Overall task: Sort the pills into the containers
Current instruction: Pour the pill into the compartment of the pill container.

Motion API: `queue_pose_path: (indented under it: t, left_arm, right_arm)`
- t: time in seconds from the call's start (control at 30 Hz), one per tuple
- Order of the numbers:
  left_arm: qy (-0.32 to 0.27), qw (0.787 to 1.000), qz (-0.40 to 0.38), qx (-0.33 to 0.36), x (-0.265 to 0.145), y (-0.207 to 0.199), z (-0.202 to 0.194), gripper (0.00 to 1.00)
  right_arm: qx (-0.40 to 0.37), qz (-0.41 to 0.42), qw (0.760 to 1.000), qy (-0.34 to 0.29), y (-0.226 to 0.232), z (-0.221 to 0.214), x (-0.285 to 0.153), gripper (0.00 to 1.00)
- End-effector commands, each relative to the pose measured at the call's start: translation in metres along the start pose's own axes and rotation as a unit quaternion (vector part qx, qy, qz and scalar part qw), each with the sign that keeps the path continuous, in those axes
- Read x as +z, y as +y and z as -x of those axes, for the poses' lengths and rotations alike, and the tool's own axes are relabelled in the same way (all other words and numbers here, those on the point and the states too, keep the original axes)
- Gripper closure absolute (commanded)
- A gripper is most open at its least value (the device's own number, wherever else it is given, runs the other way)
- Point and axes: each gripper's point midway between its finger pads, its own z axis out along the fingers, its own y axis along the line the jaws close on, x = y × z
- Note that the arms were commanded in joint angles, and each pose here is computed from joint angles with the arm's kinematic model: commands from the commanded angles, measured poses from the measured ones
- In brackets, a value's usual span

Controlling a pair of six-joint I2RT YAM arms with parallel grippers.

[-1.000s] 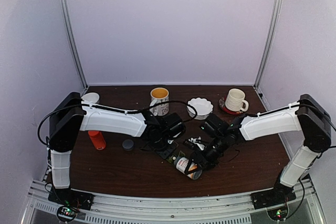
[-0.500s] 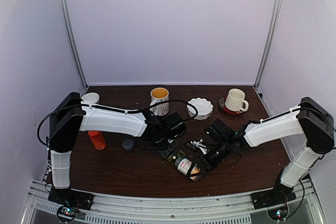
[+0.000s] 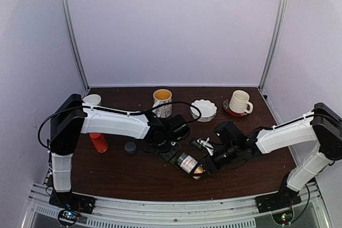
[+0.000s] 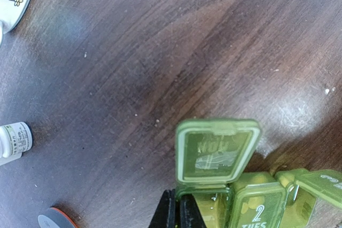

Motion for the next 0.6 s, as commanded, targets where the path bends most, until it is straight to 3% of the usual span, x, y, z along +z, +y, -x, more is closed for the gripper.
queue_pose_path:
  t: [0.0,0.27,0.57]
  left_arm:
    - [-0.002,1.000,-0.004,0.002,0.001,-0.006,0.004,1.00]
    - [-0.003,1.000,-0.004,0.003,-0.001,-0.006,0.005,1.00]
    - [-0.001,1.000,-0.004,0.004,0.000,-0.007,0.003,1.00]
  right_arm:
    - [-0.011,0.010,1.000,-0.015,0.013,0.015,-0.005,1.00]
    - [0.054,0.005,0.997,0.056,0.025,0.005,-0.015,1.00]
    - [0.108,0.005,0.990,0.093,0.023,-0.001,-0.008,1.00]
